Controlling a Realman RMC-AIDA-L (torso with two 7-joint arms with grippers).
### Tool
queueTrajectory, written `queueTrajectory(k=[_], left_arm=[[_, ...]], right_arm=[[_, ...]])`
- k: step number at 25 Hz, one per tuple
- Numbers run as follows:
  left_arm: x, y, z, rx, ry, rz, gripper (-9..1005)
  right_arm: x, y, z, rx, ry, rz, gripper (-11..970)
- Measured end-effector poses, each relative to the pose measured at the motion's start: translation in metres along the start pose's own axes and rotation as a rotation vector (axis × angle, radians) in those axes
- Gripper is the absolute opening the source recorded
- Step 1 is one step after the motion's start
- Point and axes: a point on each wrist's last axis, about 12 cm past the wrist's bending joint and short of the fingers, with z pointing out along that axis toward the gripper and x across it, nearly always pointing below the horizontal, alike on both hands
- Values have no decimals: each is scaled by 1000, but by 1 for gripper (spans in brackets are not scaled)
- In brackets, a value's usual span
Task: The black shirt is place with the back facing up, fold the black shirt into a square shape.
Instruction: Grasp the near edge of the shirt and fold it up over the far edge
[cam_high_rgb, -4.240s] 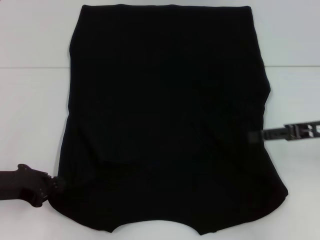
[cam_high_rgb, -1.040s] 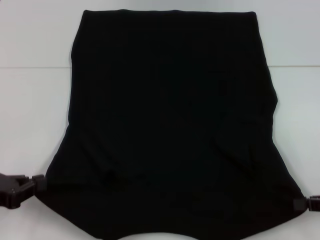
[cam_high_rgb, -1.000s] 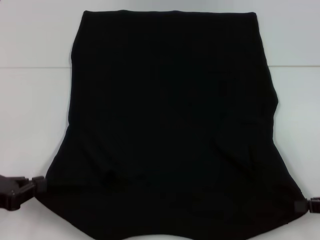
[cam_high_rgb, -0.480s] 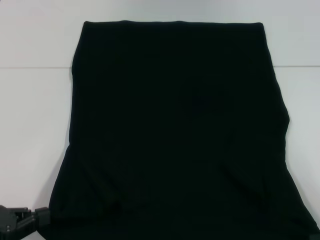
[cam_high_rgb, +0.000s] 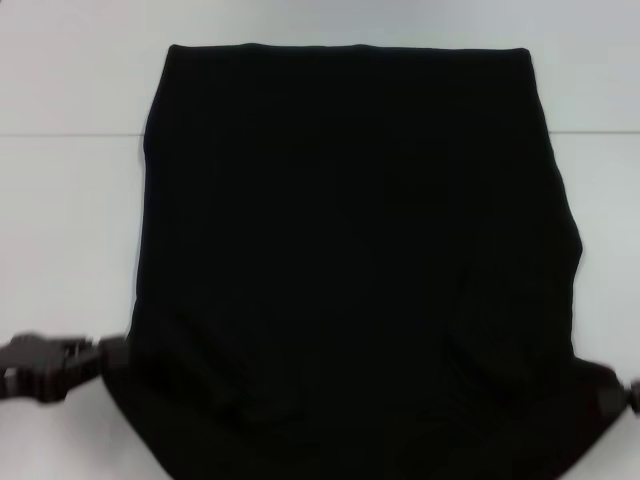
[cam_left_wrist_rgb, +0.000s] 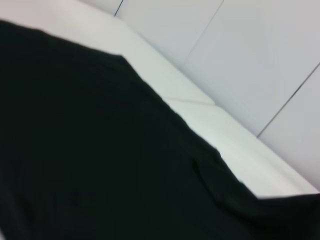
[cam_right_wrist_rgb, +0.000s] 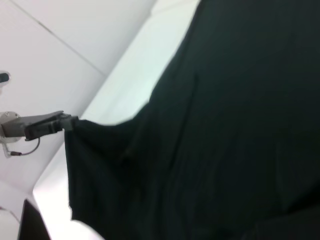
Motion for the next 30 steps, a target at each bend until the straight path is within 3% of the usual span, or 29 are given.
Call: queueTrajectory(k=[2, 3, 7, 13, 23, 30], left_arm=[[-18, 7, 10, -5, -17, 13, 55], [-28, 11, 16, -15, -29, 18, 55], [-69, 32, 44, -75, -82, 29, 55], [-120, 60, 83, -279, -146, 6, 54], [-165, 69, 124, -495, -145, 85, 55], [-188, 69, 133, -566, -167, 149, 55]], right_arm=[[-33, -5, 2, 61, -36, -21, 64], [-33, -5, 2, 61, -36, -21, 64], [-80, -13, 10, 173, -96, -55, 64], [-138, -22, 40, 348, -172, -101, 65], [-190, -28, 98, 593, -273, -116, 65], [-220, -21, 104, 676, -352, -153, 65]])
